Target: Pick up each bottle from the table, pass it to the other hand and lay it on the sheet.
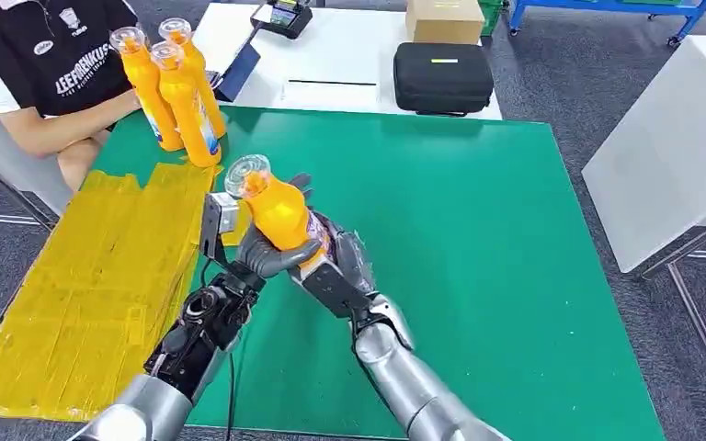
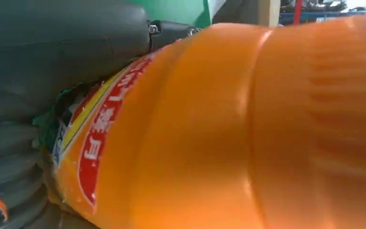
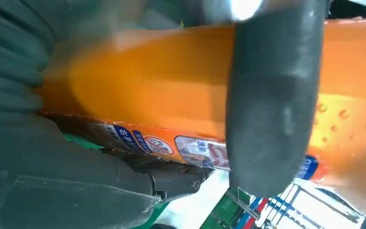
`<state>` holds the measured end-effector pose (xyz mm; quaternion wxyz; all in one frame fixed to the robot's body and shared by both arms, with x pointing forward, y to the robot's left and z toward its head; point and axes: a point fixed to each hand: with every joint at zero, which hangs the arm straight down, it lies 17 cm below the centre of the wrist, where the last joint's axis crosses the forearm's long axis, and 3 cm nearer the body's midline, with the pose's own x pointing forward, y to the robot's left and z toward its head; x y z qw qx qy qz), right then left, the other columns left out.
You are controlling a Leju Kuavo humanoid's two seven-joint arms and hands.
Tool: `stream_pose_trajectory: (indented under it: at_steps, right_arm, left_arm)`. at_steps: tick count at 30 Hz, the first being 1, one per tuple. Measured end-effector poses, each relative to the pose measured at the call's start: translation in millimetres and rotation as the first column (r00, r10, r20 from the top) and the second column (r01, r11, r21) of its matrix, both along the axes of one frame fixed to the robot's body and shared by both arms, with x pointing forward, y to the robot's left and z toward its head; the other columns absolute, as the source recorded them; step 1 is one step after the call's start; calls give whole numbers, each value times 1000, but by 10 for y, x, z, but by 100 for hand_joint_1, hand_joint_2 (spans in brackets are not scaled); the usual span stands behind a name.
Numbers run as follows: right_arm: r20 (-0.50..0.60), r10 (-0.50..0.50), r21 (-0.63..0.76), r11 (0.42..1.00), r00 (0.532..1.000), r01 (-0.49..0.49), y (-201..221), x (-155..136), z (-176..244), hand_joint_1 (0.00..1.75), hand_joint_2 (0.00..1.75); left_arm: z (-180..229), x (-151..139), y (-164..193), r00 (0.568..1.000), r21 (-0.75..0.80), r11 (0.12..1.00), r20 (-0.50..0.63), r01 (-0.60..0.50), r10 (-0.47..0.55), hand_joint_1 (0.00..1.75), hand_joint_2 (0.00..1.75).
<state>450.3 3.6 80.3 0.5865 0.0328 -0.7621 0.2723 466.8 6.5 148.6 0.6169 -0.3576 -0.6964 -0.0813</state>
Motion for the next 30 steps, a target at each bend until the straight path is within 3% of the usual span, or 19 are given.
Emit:
stream_pose_trajectory:
  at_steps: [1, 2, 3, 6, 8, 22, 23, 30]
  right_arm:
    - [-3, 4, -6, 1000, 1000, -4, 15, -1, -8, 175, 175]
    - [-5, 5, -11, 1000, 1000, -5, 22, 1, -13, 175, 175]
    - [-6, 8, -15, 1000, 1000, -8, 31, -1, -20, 175, 175]
    - [-11, 7, -17, 1000, 1000, -7, 35, 0, -34, 175, 175]
    - [-15, 7, -18, 1000, 1000, -7, 36, -1, -47, 175, 175]
    - [-24, 9, -24, 1000, 1000, -10, 68, 6, -63, 169, 175]
    - [-24, 7, -25, 1000, 1000, -7, 65, 7, -64, 3, 175]
    - [-20, -9, -10, 1000, 1000, 9, 28, 24, -50, 0, 175]
  left_arm:
    - [-10, 10, 14, 1000, -3, 1000, -5, -7, 7, 3, 175]
    - [-20, 22, 31, 1000, -8, 1000, -12, -17, 16, 99, 175]
    - [-32, 32, 44, 1000, -10, 1000, -18, -25, 25, 155, 175]
    - [-60, 78, 100, 998, -13, 998, -34, -61, 61, 155, 175]
    - [-61, 89, 110, 997, -17, 997, -38, -71, 70, 175, 175]
    - [-58, 174, 214, 988, -38, 988, -53, -149, 147, 175, 175]
    - [-57, 175, 216, 987, -39, 988, -52, -151, 149, 175, 175]
    - [-38, 199, 244, 983, -39, 983, -41, -180, 178, 175, 175]
